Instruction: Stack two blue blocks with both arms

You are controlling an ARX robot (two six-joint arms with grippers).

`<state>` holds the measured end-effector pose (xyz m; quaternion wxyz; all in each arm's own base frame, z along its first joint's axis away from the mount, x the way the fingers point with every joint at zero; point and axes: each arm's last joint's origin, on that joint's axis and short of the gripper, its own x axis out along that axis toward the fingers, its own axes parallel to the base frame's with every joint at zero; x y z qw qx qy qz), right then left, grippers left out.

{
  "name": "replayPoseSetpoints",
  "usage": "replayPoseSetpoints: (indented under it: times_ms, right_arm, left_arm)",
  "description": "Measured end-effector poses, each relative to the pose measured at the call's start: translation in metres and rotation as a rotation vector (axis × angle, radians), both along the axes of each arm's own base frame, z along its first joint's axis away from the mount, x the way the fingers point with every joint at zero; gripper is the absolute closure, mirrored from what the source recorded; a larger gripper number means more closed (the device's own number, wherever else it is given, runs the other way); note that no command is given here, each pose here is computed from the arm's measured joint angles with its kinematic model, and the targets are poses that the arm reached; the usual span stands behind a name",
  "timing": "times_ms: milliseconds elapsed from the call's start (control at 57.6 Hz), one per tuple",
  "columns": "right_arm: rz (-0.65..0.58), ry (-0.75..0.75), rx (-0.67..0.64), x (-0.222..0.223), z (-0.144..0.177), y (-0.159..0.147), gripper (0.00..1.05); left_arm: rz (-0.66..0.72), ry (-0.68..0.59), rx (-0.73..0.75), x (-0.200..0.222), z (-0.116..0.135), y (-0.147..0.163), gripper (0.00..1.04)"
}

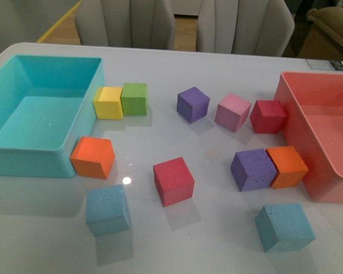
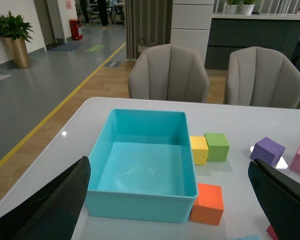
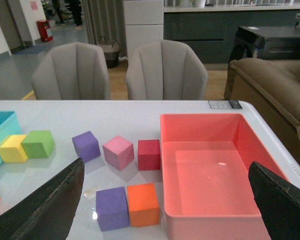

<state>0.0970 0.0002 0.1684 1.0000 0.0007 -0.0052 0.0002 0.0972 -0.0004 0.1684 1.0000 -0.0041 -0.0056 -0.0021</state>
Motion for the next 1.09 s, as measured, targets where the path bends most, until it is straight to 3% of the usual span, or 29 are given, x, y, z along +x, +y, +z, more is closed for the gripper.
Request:
replayPoseSetpoints:
  times_ms: [989, 1006, 1093]
  right_arm:
    - [0.0, 0.0, 0.0, 0.0, 0.0, 0.0, 0.09]
    - [0.002, 0.008, -0.003, 0.0001, 0.0, -0.0001, 0.09]
    - [0.128, 0.343, -0.15, 0.0045, -0.0014, 0.0015, 0.09]
  left_arm:
    - [0.0, 0.0, 0.0, 0.0, 0.0, 0.0, 0.09]
    - [0.0, 0.0, 0.0, 0.0, 0.0, 0.0, 0.09]
    - [0.0, 0.0, 0.0, 0.0, 0.0, 0.0, 0.09]
